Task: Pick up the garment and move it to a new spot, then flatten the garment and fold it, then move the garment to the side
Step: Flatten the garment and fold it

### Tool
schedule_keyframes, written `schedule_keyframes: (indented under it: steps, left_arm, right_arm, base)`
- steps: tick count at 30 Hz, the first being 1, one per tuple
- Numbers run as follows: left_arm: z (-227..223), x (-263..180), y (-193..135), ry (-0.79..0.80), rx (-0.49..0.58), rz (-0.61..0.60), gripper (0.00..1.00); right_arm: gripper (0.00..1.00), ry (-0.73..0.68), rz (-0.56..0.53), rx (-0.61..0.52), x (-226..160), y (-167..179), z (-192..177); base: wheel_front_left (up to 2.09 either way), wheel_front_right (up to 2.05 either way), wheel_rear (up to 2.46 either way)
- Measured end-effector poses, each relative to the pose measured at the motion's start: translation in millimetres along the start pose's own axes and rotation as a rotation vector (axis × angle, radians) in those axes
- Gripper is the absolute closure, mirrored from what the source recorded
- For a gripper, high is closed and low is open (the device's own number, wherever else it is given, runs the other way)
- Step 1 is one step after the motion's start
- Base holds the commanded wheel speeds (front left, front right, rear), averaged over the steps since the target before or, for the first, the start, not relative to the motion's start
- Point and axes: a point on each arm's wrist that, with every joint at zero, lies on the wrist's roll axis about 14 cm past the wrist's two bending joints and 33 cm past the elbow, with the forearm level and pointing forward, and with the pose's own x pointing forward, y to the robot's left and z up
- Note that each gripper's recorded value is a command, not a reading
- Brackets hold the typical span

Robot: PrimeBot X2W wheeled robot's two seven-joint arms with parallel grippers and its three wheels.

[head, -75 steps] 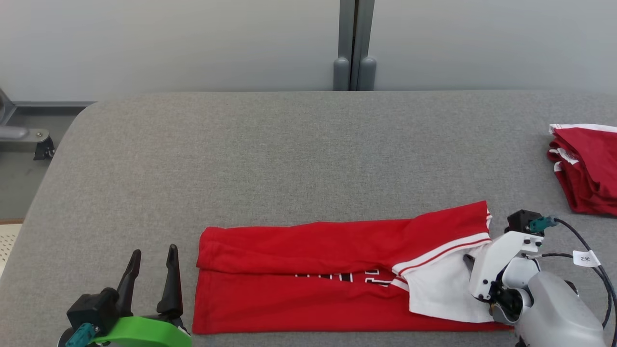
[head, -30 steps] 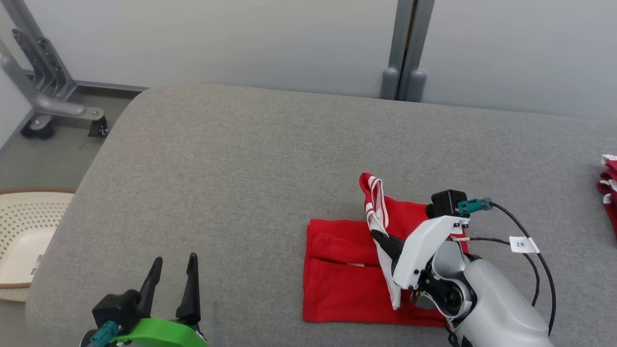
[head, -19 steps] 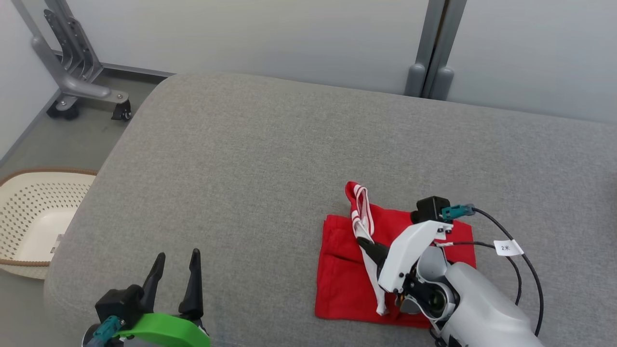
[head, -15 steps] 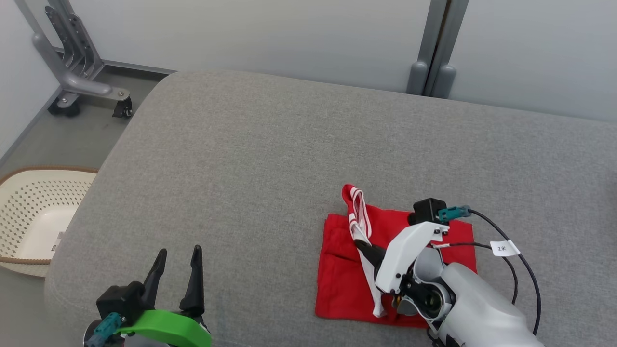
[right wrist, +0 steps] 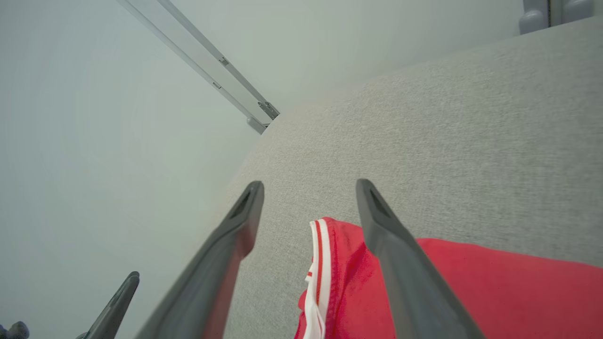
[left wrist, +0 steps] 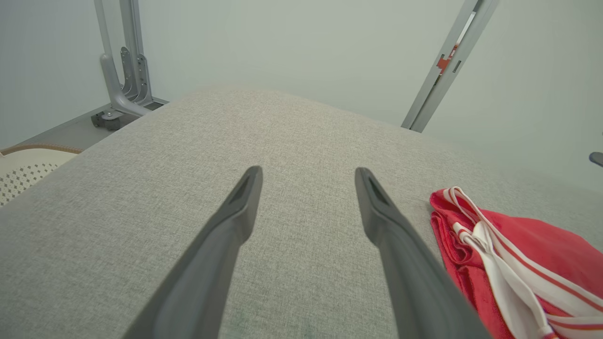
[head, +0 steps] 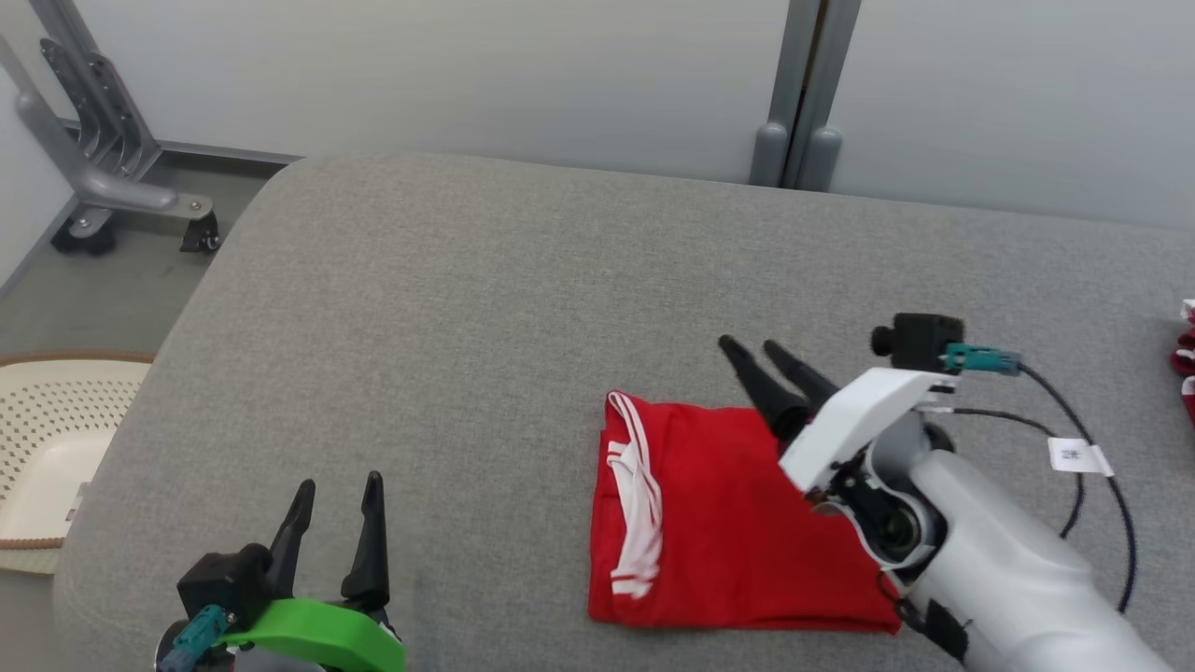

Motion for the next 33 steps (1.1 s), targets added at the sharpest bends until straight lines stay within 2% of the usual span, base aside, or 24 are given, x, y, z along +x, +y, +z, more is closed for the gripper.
schedule_keyframes:
  steps: [4,9,11,13,16,18,23,33]
  left_arm:
    - [-2,2,-7,0.004,-0.005,-0.019,0.0]
    - [-3,4,-13,0.006,-0.005,-0.037,0.0]
    - [-1,6,-15,0.0,-0.004,-0.044,0.0]
    - [-1,7,-17,-0.003,-0.005,-0.049,0.0]
    - [1,9,-22,-0.009,-0.003,-0.067,0.0]
    - [5,13,-29,-0.02,0.0,-0.091,0.0]
    - [9,19,-42,-0.034,0.042,-0.14,0.0]
    - [21,26,-55,-0.078,0.074,-0.18,0.0]
  right_arm:
    - [0.0,-0.152,-0.092,-0.145,-27,-43,46]
    - [0.0,-0.165,-0.22,-0.28,-65,-91,48]
    - [0.0,-0.203,-0.261,-0.296,-77,-103,56]
    - [0.0,-0.211,-0.28,-0.336,-87,-107,56]
    - [0.0,-0.343,-0.312,-0.36,-105,-106,86]
    - [0.0,-0.393,-0.329,-0.423,-120,-101,93]
    - [0.0,-0.405,-0.39,-0.517,-151,-98,76]
    - [0.0,-0.404,-0.432,-0.585,-178,-88,61]
  base:
    - [0.0,0.0,0.0]
    - [0.0,0.0,0.0]
    - [0.0,0.0,0.0]
    - [0.0,0.0,0.0]
    - [0.0,0.0,0.0]
    - [0.0,0.0,0.0]
    - [0.0,0.0,0.0]
    - [0.0,0.0,0.0]
